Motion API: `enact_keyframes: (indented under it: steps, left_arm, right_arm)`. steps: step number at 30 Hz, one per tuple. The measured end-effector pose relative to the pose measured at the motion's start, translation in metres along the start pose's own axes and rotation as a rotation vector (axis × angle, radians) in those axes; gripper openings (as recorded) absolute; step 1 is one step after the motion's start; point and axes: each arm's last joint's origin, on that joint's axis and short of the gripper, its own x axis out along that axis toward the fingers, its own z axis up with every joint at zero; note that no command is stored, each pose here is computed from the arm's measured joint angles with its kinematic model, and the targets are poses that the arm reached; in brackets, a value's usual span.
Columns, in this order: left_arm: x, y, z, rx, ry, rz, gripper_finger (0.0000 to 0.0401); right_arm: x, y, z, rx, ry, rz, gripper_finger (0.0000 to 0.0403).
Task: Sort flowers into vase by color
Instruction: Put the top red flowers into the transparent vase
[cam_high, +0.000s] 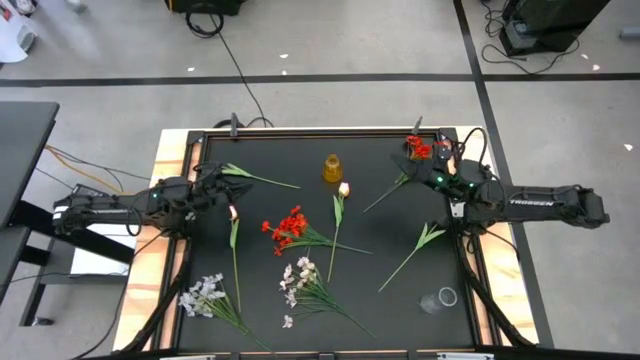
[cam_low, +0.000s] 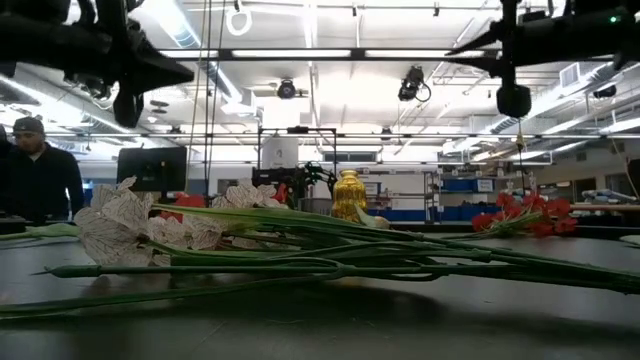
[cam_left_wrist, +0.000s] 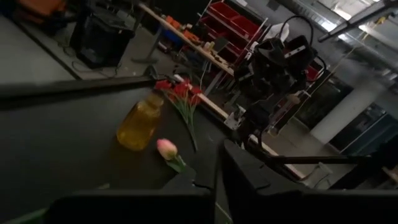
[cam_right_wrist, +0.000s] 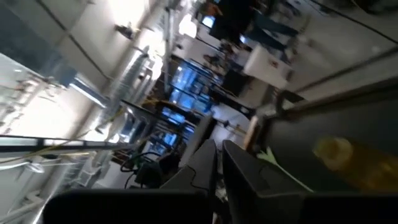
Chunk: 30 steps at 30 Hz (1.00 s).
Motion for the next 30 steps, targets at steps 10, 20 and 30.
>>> enact_keyframes:
  steps: [10, 20, 30]
  left_arm:
    - [0.012, -0.023, 0.035, 0.044, 0.005, 0.052, 0.0180]
    - [0.030, -0.037, 0.064, 0.039, 0.043, 0.088, 0.0224]
    - [0.056, -0.041, 0.080, 0.043, 0.103, 0.111, 0.0224]
  right_arm:
    - [0.011, -0.009, -0.002, 0.063, -0.024, -0.055, 0.0049]
    - [0.022, -0.018, -0.016, 0.180, 0.089, -0.087, 0.0130]
    - [0.050, -0.001, -0.010, 0.252, 0.164, -0.338, 0.0209]
